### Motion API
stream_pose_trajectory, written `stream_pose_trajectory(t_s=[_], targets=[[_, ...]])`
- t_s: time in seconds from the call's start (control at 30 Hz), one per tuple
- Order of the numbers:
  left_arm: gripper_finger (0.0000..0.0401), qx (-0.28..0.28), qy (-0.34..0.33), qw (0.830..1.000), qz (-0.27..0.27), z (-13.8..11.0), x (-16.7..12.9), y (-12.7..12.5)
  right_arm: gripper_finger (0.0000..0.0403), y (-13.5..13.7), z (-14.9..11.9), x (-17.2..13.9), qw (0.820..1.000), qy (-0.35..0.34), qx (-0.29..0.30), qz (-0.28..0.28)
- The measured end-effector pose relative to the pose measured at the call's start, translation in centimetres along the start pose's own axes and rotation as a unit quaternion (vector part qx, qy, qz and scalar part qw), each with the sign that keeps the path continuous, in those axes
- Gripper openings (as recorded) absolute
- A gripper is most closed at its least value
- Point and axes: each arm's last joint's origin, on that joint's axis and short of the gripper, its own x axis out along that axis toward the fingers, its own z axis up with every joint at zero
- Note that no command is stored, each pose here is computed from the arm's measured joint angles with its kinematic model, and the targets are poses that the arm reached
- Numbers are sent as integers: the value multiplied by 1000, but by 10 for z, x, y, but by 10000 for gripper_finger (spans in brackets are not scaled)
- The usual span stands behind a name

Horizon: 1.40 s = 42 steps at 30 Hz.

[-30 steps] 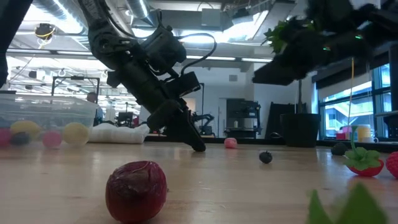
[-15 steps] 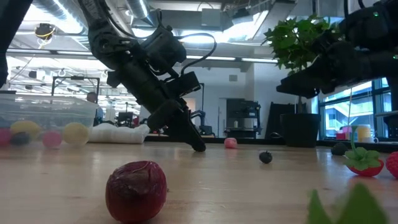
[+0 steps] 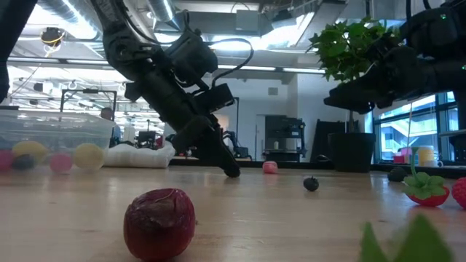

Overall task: Pick and placing Produce into tupperware
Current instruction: Put the left black berry into the transparent bin

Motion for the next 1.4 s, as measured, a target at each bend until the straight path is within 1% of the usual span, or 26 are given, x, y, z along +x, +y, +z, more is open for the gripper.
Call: stream_pose_trajectory(t_s=[0.17, 0.27, 0.33, 0.47, 0.6, 0.7, 0.83, 0.97, 1.1, 1.23, 1.4], targets=[[92, 0, -2, 1000, -5, 8, -13, 1, 240, 0, 0, 0, 1000, 0, 0, 0], [88, 0, 7, 1000, -6, 14, -26, 2, 240, 0, 0, 0, 1000, 1, 0, 0], [90, 1, 22, 1000, -6, 16, -38, 3, 240, 0, 0, 0, 1000, 1, 0, 0], [96, -6, 58, 998, -2, 21, -71, 6, 240, 0, 0, 0, 1000, 1, 0, 0], [88, -43, 102, 994, 3, 21, -111, 7, 240, 0, -1, 0, 1000, 5, 0, 0], [79, -87, 129, 988, 8, 17, -144, 8, 240, 0, -1, 0, 1000, 6, 6, 0], [69, -148, 157, 976, 18, 9, -186, 9, 240, 0, -1, 0, 1000, 6, 11, 0], [51, -195, 180, 963, 39, -2, -217, 10, 240, 0, -1, 0, 1000, 6, 11, 0], [24, -214, 195, 954, 78, -10, -232, 11, 240, 0, -1, 0, 1000, 6, 11, 0], [3, -215, 193, 954, 82, -11, -236, 11, 240, 0, -1, 0, 1000, 6, 11, 0], [13, -213, 194, 954, 81, -11, -236, 11, 240, 0, -1, 0, 1000, 6, 11, 0]])
